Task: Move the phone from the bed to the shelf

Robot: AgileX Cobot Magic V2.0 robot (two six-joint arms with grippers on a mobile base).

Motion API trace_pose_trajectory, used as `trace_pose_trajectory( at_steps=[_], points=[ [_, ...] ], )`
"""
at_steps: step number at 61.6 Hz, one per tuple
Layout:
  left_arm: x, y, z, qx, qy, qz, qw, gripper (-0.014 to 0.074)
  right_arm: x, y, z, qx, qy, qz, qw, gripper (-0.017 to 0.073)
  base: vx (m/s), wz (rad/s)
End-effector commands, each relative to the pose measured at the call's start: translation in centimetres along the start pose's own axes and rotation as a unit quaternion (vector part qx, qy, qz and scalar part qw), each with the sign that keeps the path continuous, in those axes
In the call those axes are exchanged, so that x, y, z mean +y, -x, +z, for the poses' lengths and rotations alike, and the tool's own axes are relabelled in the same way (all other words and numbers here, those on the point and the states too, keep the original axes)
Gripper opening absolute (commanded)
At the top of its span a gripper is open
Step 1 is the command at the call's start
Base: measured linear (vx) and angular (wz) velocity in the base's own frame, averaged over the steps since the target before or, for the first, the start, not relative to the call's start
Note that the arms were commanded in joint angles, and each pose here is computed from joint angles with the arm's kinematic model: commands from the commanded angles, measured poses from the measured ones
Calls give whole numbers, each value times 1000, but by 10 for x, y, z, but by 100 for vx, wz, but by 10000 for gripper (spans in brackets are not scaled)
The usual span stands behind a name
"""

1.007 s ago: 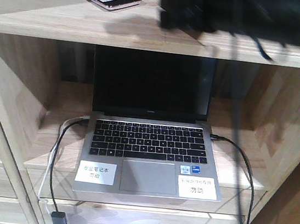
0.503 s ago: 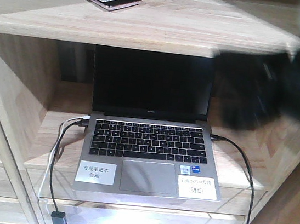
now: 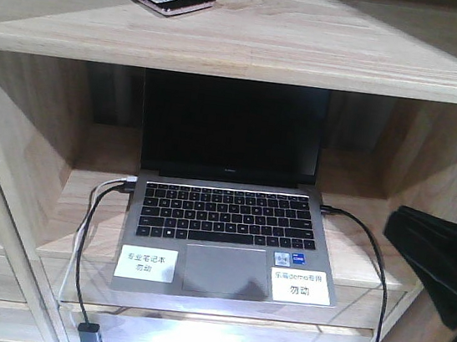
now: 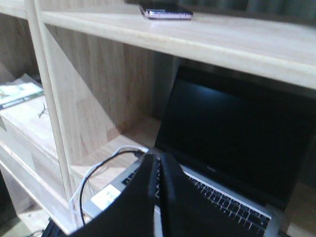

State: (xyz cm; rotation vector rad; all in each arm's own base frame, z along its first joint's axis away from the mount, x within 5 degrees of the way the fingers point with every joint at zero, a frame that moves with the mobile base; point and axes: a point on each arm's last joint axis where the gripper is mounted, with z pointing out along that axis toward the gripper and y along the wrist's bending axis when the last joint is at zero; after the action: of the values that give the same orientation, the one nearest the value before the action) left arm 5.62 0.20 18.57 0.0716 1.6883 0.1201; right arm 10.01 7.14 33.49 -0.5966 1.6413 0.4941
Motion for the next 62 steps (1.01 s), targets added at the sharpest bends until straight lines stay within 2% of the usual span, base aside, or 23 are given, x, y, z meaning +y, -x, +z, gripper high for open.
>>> trace_pose_trajectory(
  at_steps=[1, 45, 49, 55, 62],
  points=[
    [2, 14, -3, -53, 5, -7, 999, 1, -3, 13, -6, -41, -23, 1, 999, -6, 0, 0],
    [2, 14, -3, -53, 5, -7, 999, 1, -3, 14, -7, -45, -24, 5, 999, -6, 0, 0],
    [2, 14, -3, -53, 5, -7, 999, 1, -4, 15, -8, -51, -28, 12, 998, -6, 0, 0],
    [2, 14, -3, -53, 5, -7, 999, 1, -6, 16, -9, -60, -41, 8, 997, -6, 0, 0],
    [2, 14, -3, -53, 5, -7, 999, 1, -14, 5, -9, -80, -88, 12, 993, -6, 0, 0]
  ],
)
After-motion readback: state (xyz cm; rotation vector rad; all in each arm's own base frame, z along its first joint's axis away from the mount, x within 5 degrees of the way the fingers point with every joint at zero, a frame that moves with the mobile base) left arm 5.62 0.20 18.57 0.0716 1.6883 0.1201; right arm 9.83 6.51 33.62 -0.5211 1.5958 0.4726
